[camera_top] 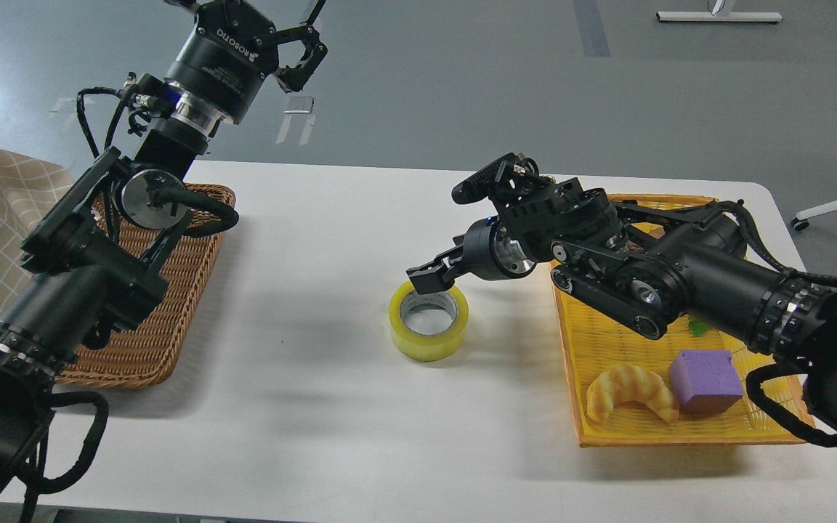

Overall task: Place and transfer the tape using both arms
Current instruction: 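Release the tape roll and raise the right arm away, then swing the left gripper over to the tape roll on the table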

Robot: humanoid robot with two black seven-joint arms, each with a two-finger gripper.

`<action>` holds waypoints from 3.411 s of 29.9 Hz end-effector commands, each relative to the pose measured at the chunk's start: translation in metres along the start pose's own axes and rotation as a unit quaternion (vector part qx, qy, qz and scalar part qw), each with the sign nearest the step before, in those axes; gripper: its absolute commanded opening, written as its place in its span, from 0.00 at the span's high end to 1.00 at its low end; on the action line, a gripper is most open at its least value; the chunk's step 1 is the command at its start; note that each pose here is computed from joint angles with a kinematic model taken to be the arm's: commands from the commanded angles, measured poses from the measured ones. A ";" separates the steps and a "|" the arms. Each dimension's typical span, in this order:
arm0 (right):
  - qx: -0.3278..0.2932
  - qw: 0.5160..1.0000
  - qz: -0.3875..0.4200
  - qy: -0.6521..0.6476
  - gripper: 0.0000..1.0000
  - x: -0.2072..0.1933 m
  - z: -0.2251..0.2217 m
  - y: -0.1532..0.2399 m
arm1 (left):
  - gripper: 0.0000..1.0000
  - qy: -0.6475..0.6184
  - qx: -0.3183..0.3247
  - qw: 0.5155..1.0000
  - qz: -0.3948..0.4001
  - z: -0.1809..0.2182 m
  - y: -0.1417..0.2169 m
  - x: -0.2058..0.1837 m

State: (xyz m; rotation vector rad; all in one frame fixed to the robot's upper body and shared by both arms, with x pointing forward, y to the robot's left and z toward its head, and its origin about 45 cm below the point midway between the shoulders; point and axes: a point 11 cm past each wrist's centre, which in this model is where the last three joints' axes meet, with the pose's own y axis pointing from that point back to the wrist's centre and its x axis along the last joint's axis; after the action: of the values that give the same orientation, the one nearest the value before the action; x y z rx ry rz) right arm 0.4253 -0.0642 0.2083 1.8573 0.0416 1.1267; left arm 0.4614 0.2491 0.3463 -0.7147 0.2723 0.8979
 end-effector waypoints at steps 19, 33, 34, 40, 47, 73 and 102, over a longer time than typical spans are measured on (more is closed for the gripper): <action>0.038 0.948 0.279 -0.146 0.00 0.087 0.074 0.171 | 0.02 -0.008 0.010 1.000 0.008 0.000 0.007 0.007; 0.098 0.805 0.473 -0.344 0.00 0.051 0.139 0.249 | 0.02 -0.020 0.009 1.000 0.007 0.007 0.006 0.008; 0.104 0.796 0.481 -0.353 0.00 0.049 0.141 0.252 | 0.02 -0.020 0.010 1.000 0.007 0.007 0.006 0.008; 0.163 0.716 0.526 -0.429 0.00 0.030 0.156 0.268 | 0.02 -0.028 0.009 1.000 0.010 0.012 0.008 0.011; 0.288 0.595 0.539 -0.523 0.00 0.017 0.155 0.266 | 0.02 -0.041 0.012 0.999 0.014 0.020 0.010 0.016; 0.406 0.423 0.515 -0.626 0.00 0.000 0.154 0.236 | 0.02 -0.189 0.089 0.978 -0.017 0.015 0.014 0.016; 0.360 0.382 0.497 -0.691 0.00 -0.055 0.165 0.193 | 0.02 -0.556 0.265 0.744 -0.257 -0.044 0.043 -0.058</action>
State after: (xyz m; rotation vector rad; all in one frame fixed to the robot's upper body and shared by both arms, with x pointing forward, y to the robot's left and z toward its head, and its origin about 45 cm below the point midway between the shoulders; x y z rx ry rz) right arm 0.4342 -0.3084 0.2873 3.1150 -2.0720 -0.4821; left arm 0.3977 0.2061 0.3286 0.3260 -0.6838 0.5554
